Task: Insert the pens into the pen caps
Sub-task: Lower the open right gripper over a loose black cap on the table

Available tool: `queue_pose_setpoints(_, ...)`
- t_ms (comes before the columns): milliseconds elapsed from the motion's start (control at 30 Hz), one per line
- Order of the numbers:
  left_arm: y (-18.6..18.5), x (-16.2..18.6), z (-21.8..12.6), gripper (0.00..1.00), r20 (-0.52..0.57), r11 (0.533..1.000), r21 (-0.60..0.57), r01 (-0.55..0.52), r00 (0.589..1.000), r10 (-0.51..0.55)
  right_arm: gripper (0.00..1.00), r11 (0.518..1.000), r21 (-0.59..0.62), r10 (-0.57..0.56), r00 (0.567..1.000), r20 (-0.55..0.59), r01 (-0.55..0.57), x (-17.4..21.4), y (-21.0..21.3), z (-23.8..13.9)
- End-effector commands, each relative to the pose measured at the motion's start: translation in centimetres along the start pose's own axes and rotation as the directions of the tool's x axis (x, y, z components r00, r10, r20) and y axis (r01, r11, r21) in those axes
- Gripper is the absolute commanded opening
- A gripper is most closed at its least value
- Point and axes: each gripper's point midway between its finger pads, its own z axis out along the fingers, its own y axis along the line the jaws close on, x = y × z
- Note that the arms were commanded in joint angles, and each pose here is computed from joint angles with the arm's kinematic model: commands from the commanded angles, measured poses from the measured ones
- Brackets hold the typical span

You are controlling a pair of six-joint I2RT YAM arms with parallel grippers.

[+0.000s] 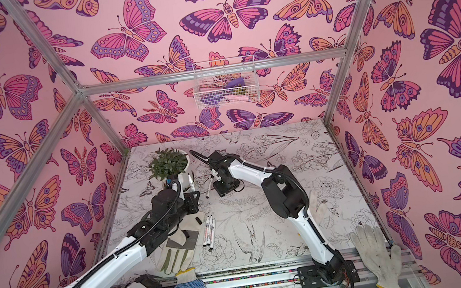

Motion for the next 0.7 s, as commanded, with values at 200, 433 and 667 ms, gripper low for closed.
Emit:
queue_pose_setpoints(200,0.3,0.1,-0.7,0.00,-0.012,1.000,-0.010,0.001,1.000,-0.001,0.55,0.982,0.190,-0.010,1.000,-0.001,0.010,0.3,-3.0,-0.3)
queue_pose_setpoints(433,0.1,-0.2,-0.6,0.00,-0.011,1.000,-0.006,-0.009,1.000,0.009,0.54,0.969,0.193,0.147,0.987,0.061,-0.157,-0.2,-6.6,-2.5)
queue_pose_setpoints(667,0.0,0.0,-0.5,0.00,-0.017,1.000,-0.004,-0.010,1.000,0.010,0.52,0.959,-0.137,0.265,0.958,0.107,-0.249,-1.1,-3.7,-4.0)
